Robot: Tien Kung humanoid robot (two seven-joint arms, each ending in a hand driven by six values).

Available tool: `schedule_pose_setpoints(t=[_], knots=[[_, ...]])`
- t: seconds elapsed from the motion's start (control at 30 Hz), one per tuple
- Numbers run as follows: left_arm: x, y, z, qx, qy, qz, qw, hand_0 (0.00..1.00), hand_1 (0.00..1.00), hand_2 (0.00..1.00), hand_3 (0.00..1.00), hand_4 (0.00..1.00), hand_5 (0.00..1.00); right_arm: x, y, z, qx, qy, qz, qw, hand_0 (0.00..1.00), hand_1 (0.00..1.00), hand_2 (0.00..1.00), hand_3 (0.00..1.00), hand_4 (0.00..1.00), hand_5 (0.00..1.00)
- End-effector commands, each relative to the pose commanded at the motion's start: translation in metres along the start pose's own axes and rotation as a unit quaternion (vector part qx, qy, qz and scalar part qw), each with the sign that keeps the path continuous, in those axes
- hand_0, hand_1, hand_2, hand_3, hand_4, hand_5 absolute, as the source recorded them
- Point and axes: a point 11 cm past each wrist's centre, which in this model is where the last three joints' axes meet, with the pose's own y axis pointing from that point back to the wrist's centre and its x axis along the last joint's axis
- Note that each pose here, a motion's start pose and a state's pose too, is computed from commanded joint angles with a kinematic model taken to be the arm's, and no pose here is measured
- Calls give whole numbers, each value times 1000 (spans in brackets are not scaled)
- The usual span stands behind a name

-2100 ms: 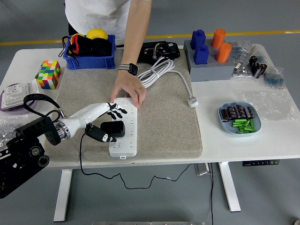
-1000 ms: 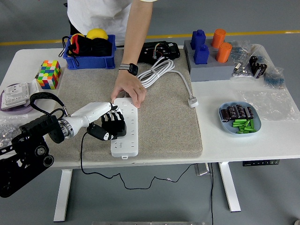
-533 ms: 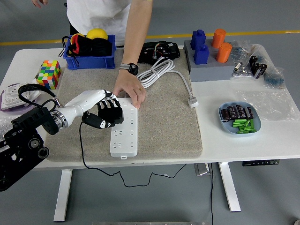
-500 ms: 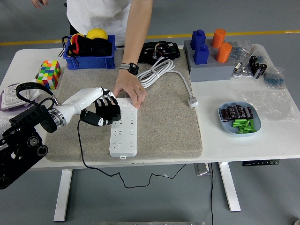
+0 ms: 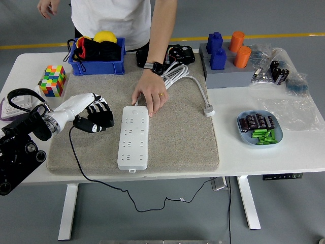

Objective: Pull the plug out,throw it away,press the button

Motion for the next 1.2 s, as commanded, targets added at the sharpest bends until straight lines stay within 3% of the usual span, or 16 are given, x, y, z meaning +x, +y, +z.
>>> schedule_pose_setpoints(t=[0.17, 0.2, 0.37, 0.4, 0.57, 0.6, 0.87, 0.97, 1.17, 1.2], knots=[[-4, 0, -6, 14, 19, -6, 1000, 523, 471, 497, 575, 791, 2, 0, 0, -1, 2, 1, 0, 1000, 750, 682, 666, 677, 762, 665], [-4, 0, -7, 15, 20, -8, 1000, 617, 585, 560, 607, 832, 2, 0, 0, -1, 1, 2, 0, 1000, 750, 683, 666, 677, 762, 666], [-5, 0, -9, 24, 51, -14, 998, 617, 585, 560, 607, 832, 2, -1, 0, 1, -1, 3, -1, 1000, 750, 683, 666, 677, 762, 666], [-4, 0, -9, 26, 52, -16, 998, 766, 810, 765, 839, 884, 2, -1, 0, 1, -2, 4, -1, 1000, 750, 683, 666, 677, 762, 666], [-3, 0, -9, 28, 66, -20, 997, 766, 810, 765, 839, 884, 2, -2, 0, -1, 0, 5, -2, 1000, 750, 683, 666, 677, 762, 666], [-3, -1, -8, 27, 66, -21, 997, 832, 893, 854, 897, 945, 103, -1, 0, -1, 0, 5, -1, 1000, 749, 683, 666, 677, 762, 666], [-2, -1, -7, 29, 62, -24, 997, 844, 905, 873, 905, 938, 107, 0, 0, -1, 0, 4, 0, 1000, 750, 683, 666, 677, 762, 666], [3, 0, 5, 7, 61, -15, 998, 844, 905, 873, 905, 938, 107, -1, 0, -1, 0, 5, -1, 1000, 750, 683, 666, 677, 762, 666], [12, 2, 47, -68, 65, -6, 996, 833, 875, 860, 901, 951, 127, 0, 0, -2, 0, 6, -1, 1000, 750, 683, 666, 677, 762, 665], [12, 2, 55, -81, 64, -7, 995, 292, 424, 425, 813, 763, 2, 0, 0, -3, 1, 7, 0, 1000, 749, 683, 666, 678, 762, 666]])
